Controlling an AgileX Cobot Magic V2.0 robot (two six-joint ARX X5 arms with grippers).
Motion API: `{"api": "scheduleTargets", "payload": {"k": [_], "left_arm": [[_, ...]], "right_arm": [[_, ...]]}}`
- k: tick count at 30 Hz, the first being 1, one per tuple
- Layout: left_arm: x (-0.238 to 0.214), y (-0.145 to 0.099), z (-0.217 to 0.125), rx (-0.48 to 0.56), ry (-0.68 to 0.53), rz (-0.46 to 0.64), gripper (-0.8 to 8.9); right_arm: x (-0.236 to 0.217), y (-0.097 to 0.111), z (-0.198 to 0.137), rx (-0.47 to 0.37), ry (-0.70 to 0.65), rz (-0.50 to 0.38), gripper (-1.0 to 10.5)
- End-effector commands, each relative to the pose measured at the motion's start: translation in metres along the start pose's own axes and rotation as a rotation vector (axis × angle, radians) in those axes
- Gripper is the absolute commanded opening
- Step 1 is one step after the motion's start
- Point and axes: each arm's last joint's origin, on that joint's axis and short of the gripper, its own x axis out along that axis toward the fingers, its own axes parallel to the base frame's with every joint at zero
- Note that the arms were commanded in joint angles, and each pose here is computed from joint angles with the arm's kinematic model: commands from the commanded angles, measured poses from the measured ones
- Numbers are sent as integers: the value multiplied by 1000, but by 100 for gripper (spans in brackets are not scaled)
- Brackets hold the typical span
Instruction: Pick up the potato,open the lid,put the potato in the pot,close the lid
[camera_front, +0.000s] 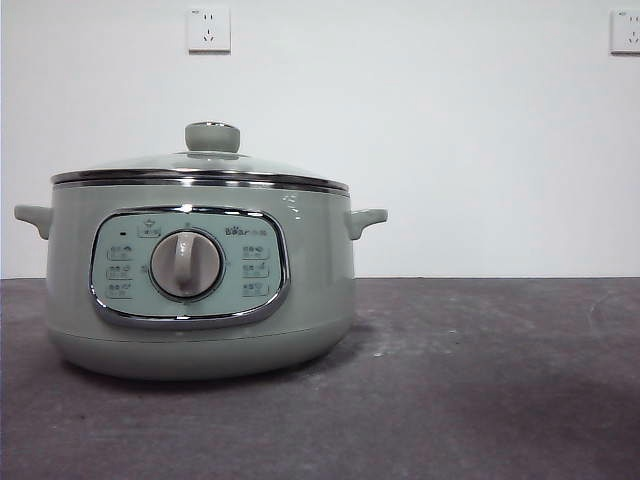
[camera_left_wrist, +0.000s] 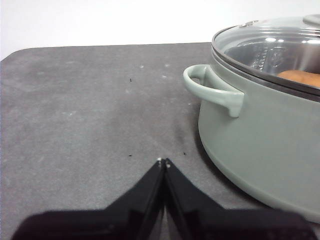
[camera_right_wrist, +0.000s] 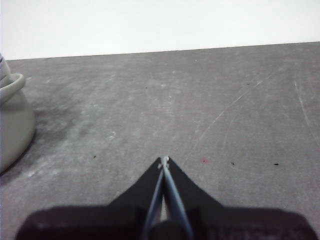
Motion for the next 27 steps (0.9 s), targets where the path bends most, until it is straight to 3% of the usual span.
{"api": "scheduleTargets", "payload": {"k": [1, 27], "left_arm": [[1, 0, -5, -11, 10, 4, -3], [1, 0, -5, -11, 10, 4, -3]], "right_arm": [[1, 0, -4, 12, 19, -4, 1], [1, 0, -4, 12, 19, -5, 0]]}}
